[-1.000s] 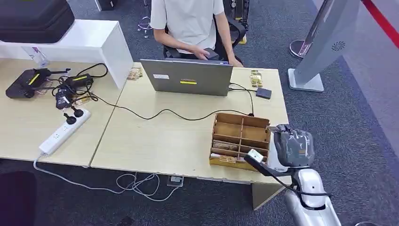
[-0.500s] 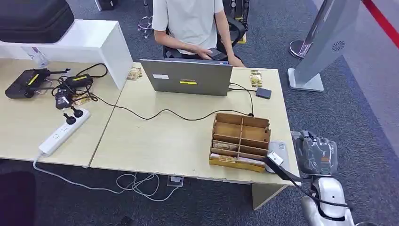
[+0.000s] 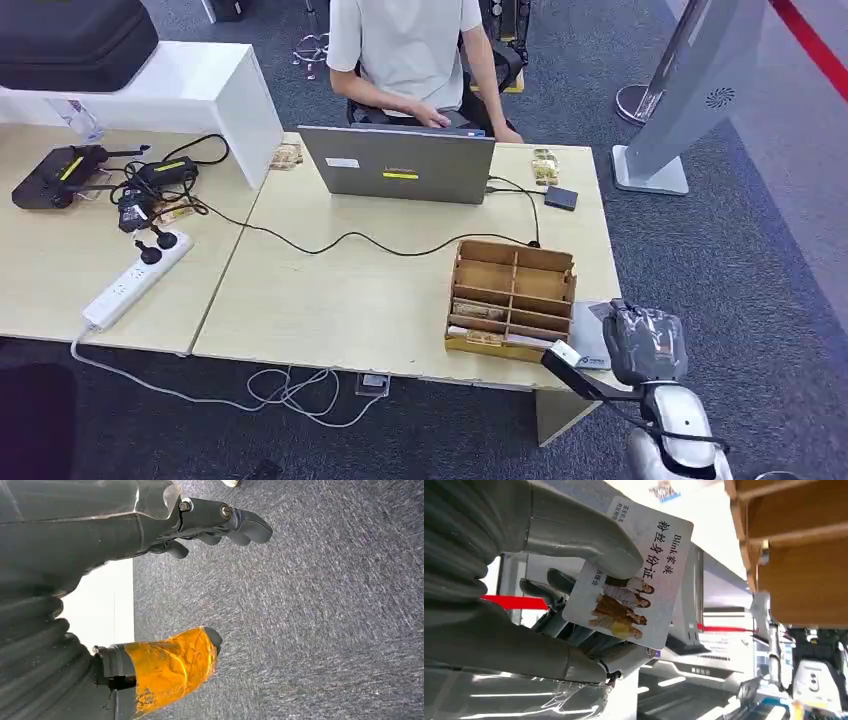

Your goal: Pass the card to the sensor for recognition and then transmit it.

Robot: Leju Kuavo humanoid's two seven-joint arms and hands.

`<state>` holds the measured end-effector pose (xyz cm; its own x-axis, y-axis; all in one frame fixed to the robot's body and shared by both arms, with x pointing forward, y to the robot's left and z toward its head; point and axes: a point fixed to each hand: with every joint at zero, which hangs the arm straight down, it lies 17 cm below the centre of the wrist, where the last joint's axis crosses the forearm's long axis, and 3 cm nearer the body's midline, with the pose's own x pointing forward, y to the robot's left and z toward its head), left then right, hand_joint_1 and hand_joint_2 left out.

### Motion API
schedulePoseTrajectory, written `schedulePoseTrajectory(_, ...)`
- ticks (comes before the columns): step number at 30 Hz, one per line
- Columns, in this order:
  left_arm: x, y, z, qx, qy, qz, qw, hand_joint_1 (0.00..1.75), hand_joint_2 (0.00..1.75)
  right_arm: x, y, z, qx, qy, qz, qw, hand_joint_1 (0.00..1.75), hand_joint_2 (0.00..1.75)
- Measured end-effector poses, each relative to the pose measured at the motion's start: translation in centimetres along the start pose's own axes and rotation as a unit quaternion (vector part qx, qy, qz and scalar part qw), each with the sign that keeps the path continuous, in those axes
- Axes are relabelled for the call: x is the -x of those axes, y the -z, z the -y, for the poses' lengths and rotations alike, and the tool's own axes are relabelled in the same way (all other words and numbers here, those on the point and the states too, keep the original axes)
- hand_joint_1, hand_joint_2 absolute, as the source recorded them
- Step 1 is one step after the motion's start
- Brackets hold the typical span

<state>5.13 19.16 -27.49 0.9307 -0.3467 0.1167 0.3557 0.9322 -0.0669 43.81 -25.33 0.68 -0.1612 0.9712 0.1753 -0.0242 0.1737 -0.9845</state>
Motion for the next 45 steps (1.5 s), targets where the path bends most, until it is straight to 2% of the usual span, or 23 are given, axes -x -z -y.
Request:
schedulePoseTrajectory(9,0.0,0.0,-0.1,-0.001,-0.004,0.0,1.0,0.0,1.75,0.2,-0.7,-3.0,-0.043,-0.005,-0.01,0.999,1.75,1.75)
schedulePoseTrajectory(24,0.0,0.0,-0.3,-0.002,-0.003,0.0,1.0,0.0,1.75,0.4,-0.4,-3.6,-0.053,-0.005,-0.013,0.998,1.75,1.75)
schedulePoseTrajectory(28,0.1,0.0,-0.3,-0.002,0.0,-0.001,1.0,0.0,1.75,0.2,-0.1,-3.0,-0.037,-0.003,-0.011,0.999,1.75,1.75)
schedulePoseTrajectory(31,0.2,0.0,-0.2,-0.001,0.006,-0.002,1.0,0.0,1.75,-0.7,1.3,-0.3,0.006,0.009,-0.002,1.0,1.75,1.75)
schedulePoseTrajectory(35,0.1,0.0,0.0,0.004,0.018,0.002,1.0,0.0,1.75,-4.4,5.6,7.9,0.094,-0.004,0.043,0.995,1.75,1.75)
schedulePoseTrajectory(40,-0.7,-0.1,0.7,0.016,0.025,0.019,0.999,0.0,1.75,-13.3,10.1,18.5,0.18,-0.034,0.131,0.974,1.75,1.75)
schedulePoseTrajectory(45,-1.3,-0.2,1.6,0.028,0.029,0.03,0.999,0.0,1.75,-21.3,11.3,23.9,0.216,-0.051,0.197,0.955,1.75,1.75)
